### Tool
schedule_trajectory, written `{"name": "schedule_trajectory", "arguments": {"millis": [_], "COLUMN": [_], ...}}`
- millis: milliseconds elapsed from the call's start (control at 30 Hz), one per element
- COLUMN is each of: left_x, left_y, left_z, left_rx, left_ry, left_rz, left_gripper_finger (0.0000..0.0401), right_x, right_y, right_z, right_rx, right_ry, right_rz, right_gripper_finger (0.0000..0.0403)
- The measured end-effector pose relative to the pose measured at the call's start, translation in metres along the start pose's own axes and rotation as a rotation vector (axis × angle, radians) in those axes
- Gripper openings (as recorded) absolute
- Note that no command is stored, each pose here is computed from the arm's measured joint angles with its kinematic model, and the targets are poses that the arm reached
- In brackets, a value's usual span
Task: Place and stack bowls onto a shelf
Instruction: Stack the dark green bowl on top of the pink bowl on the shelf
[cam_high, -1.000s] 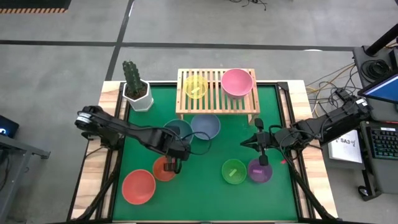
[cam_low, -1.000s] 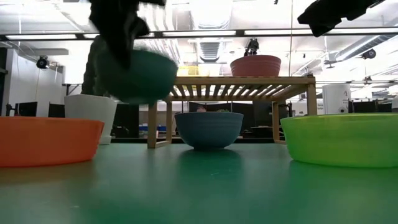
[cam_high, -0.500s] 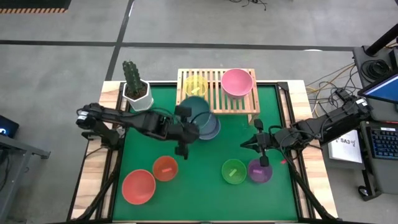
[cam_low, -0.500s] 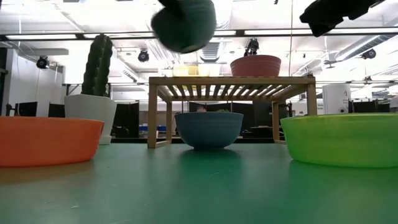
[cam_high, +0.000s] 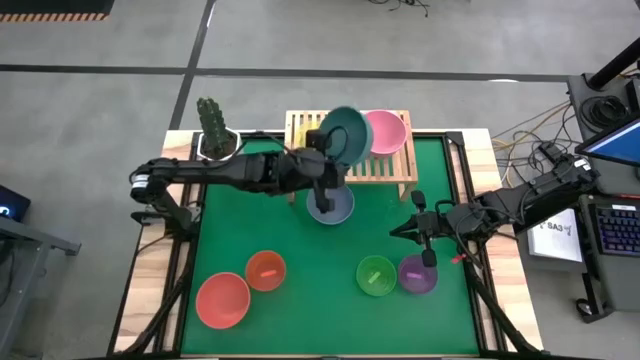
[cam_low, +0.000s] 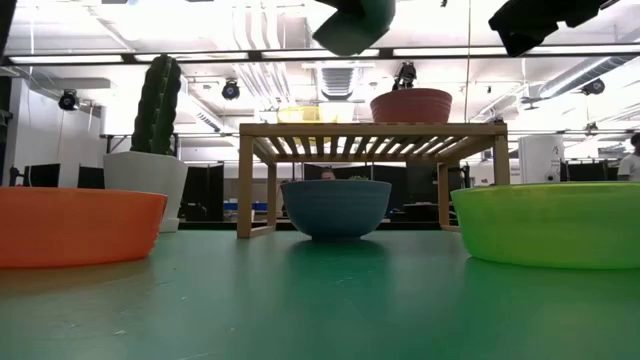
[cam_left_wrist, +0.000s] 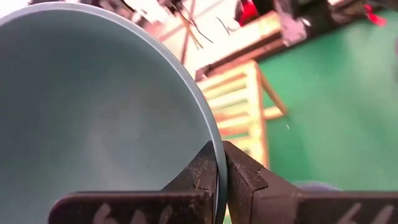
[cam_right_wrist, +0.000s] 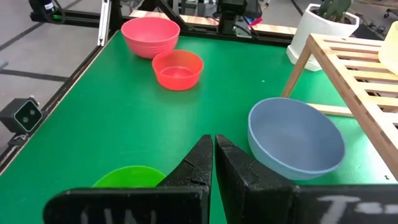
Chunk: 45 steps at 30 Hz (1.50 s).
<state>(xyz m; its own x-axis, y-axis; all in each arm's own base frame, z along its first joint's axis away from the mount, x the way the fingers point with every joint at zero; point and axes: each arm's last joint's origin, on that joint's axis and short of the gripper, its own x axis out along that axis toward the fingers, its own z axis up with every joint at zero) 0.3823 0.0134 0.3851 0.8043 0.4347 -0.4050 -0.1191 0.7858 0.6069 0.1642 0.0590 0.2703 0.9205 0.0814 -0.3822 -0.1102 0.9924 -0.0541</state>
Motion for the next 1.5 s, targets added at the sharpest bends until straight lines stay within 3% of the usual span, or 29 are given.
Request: {"name": "schedule_trajectory", "arguments": {"millis": [267,767,900,1033,1333,1500], "left_x": [0.030,0.082,0.089,0.098,0.102,0.102], "left_y": [0.017,0.012,0.017,0.021,0.031,0.030], "left_z": [-0.005,-0.017,-0.020,-0.025,-0.032,-0.031], "left_rx": [-0.048,-0.030,-0.044,-0.081,-0.119,-0.117], "left_ry": [-0.104,-0.134,-0.155,-0.222,-0.195,-0.228], "left_rz": [-0.001,0.074,0.093,0.023,0.063,0.013], "left_gripper_finger": [0.0000,0.0000,0.0000,0.0000,0.0000,0.0000], "right_x": [0.000,0.000,0.000,0.000,0.000,0.000], "right_y": [0.000,0.000,0.000,0.000,0.000,0.000], "right_z": [0.000,-0.001,-0.001,-0.001,-0.001,-0.001], "right_rx": [-0.001,-0.011,-0.011,-0.012,-0.013,-0.015], "right_ry": [0.003,0.007,0.008,0.009,0.010,0.010], "right_rz": [0.001,0.001,0.000,-0.001,-0.002,-0.002], "right_gripper_finger": [0.0009,0.0009,0.0009,0.0009,0.0009,0.0009]}}
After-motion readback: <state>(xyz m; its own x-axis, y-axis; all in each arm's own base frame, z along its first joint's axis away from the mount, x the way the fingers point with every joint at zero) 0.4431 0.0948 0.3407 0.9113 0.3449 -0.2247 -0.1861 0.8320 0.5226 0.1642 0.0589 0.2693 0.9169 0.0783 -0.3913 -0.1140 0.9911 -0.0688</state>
